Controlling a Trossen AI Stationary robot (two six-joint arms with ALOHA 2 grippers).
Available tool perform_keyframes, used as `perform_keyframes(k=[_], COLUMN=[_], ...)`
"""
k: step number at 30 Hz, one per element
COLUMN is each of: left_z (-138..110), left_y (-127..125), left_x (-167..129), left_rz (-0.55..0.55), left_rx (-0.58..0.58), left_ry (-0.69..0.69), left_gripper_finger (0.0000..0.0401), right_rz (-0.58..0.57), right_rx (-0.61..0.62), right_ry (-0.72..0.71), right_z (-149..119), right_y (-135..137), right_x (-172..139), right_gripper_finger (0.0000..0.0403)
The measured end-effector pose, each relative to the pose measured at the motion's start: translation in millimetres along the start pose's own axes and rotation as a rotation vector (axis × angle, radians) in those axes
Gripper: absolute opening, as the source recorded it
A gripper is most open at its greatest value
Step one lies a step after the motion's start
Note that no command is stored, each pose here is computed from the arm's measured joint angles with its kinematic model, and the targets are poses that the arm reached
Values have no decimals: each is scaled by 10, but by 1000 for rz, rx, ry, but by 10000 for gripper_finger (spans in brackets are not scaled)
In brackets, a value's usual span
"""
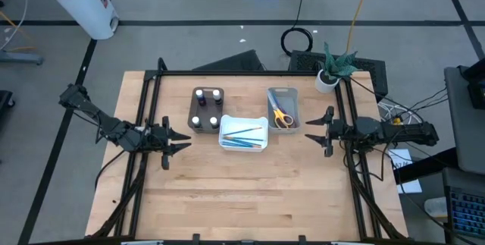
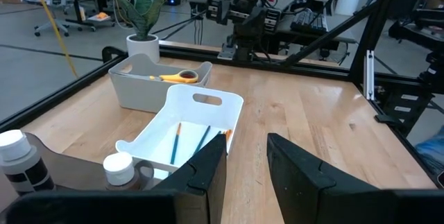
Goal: Pick & Place Paint Supplies
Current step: Return to Home Position
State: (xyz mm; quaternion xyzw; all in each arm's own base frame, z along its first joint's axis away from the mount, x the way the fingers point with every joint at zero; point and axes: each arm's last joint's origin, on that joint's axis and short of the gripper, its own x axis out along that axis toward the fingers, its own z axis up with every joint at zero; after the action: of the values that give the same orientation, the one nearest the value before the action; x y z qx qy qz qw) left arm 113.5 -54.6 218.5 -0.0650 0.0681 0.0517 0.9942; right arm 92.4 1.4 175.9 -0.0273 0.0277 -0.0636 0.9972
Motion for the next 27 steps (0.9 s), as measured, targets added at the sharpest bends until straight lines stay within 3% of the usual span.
perform_keyframes(k=[8, 27], left_z=[0, 0], left_y=[0, 0], left_x=[0, 0], left_rz=[0, 0], left_rx=[0, 0], left_ry=[0, 0], left_gripper_finger=[113, 113], right_rz=[1, 1], right_rx=[85, 90], right_ry=[-11, -14], right_z=[7, 9], right_y=[2, 2], right_x=[11, 12], right_gripper_finger=[216, 213])
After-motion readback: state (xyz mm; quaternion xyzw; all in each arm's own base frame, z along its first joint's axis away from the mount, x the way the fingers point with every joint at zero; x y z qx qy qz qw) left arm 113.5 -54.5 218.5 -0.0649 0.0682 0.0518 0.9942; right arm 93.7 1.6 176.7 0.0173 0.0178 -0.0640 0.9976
